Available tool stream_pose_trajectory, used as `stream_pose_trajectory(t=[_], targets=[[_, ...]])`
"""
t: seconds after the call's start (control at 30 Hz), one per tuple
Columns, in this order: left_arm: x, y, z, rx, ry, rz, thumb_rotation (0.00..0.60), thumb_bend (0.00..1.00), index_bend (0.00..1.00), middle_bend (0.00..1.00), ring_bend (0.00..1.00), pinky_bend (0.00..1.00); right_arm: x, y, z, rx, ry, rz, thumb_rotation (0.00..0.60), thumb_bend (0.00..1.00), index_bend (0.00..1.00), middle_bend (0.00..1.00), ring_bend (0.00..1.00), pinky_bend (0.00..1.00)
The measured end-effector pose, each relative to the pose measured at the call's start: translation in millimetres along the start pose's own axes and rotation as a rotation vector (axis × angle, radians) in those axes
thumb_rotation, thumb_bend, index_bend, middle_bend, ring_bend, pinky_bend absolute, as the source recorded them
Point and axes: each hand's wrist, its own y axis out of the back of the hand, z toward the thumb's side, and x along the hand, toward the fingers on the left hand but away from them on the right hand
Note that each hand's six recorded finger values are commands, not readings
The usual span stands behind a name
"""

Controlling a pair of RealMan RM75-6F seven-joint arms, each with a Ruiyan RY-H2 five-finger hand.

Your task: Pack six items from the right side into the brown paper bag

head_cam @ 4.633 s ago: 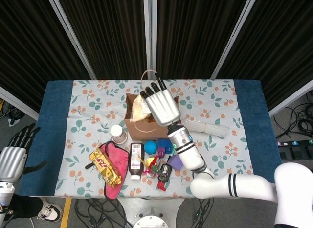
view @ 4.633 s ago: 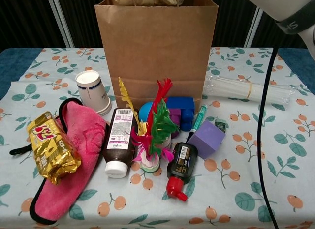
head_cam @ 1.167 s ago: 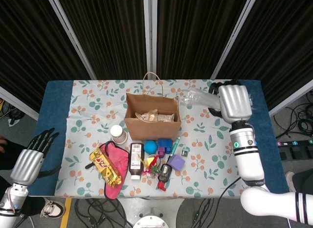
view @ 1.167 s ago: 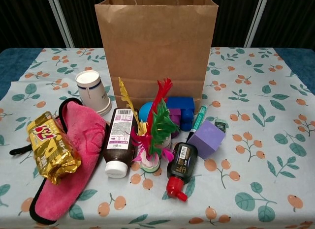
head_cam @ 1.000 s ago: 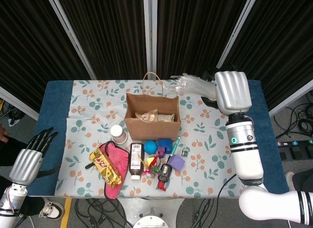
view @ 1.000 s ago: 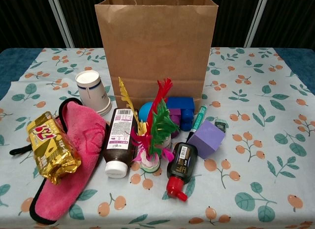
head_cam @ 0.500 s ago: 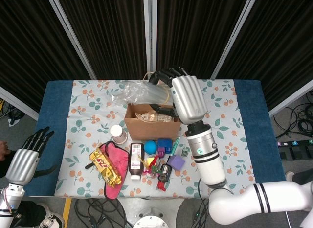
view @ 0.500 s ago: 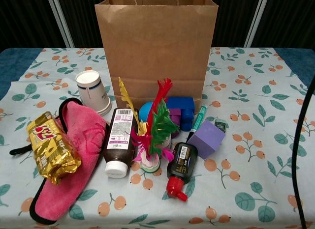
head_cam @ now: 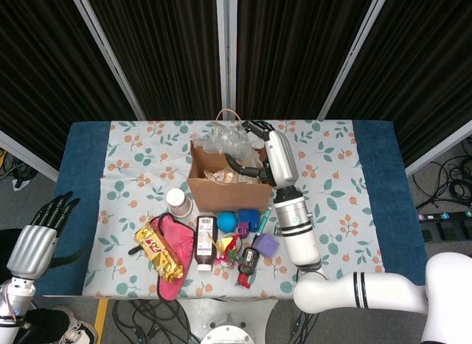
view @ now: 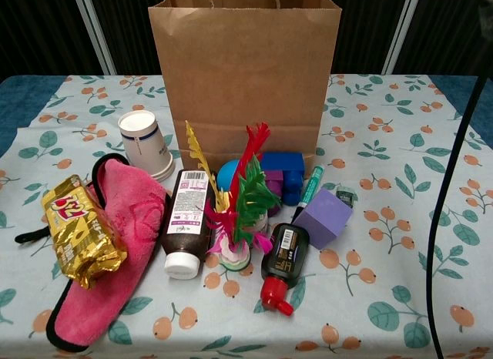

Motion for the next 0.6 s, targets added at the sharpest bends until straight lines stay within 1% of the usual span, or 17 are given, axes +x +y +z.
stream_pose_trajectory(t=[0.13, 0.23, 0.27, 0.33, 0.37, 0.4, 0.43, 0.5, 0.57, 0.6], targets=[[0.9, -0.7, -0.6, 0.004, 0.0, -0.005, 0.6, 0.02, 0.1, 0.13, 0.03, 0.15, 0.7, -7.0, -21.8, -0.001, -0.03, 0.011, 0.6, 0.24, 0.6, 0.53, 0.39, 0.28], [1.9, -0.8, -0.4, 0.004, -0.001, -0.004, 0.6, 0.02, 0.1, 0.13, 0.03, 0.15, 3.2, -12.0, -31.6, 0.003, -0.042, 0.022, 0.6, 0.23, 0.6, 0.53, 0.39, 0.27], [2.5, -0.7, -0.2, 0.004, -0.002, -0.004, 0.6, 0.02, 0.1, 0.13, 0.03, 0.15, 4.1, -13.1, -33.6, 0.003, -0.044, 0.025, 0.6, 0.22, 0.59, 0.52, 0.39, 0.27], [3.2, -0.4, 0.3, 0.004, -0.005, -0.004, 0.6, 0.02, 0.1, 0.13, 0.03, 0.15, 5.6, -15.2, -36.4, -0.001, -0.046, 0.036, 0.6, 0.14, 0.55, 0.49, 0.36, 0.23], [3.6, -0.3, 0.6, 0.004, -0.007, -0.005, 0.6, 0.02, 0.1, 0.13, 0.03, 0.15, 6.1, -16.1, -36.8, -0.005, -0.044, 0.042, 0.6, 0.06, 0.48, 0.45, 0.3, 0.19], [3.8, -0.3, 0.6, 0.005, -0.007, -0.005, 0.6, 0.02, 0.1, 0.13, 0.03, 0.15, 6.5, -17.1, -36.8, -0.01, -0.041, 0.051, 0.6, 0.02, 0.39, 0.39, 0.23, 0.14], [3.9, -0.2, 0.6, 0.006, -0.007, -0.005, 0.6, 0.02, 0.1, 0.13, 0.03, 0.15, 7.0, -18.6, -36.3, -0.018, -0.034, 0.066, 0.6, 0.0, 0.29, 0.33, 0.16, 0.08], [3.7, 0.0, 0.3, 0.004, -0.005, -0.005, 0.6, 0.02, 0.1, 0.13, 0.03, 0.15, 7.2, -19.9, -34.4, -0.037, -0.019, 0.09, 0.6, 0.0, 0.13, 0.22, 0.04, 0.01], [3.9, 0.3, 0.1, 0.004, -0.003, -0.004, 0.6, 0.02, 0.1, 0.13, 0.03, 0.15, 6.9, -19.9, -30.7, -0.065, 0.005, 0.114, 0.6, 0.0, 0.05, 0.15, 0.0, 0.0], [3.9, 0.3, 0.3, 0.003, -0.003, -0.004, 0.6, 0.02, 0.1, 0.13, 0.03, 0.15, 6.7, -19.4, -28.8, -0.075, 0.018, 0.122, 0.6, 0.0, 0.03, 0.13, 0.0, 0.0]])
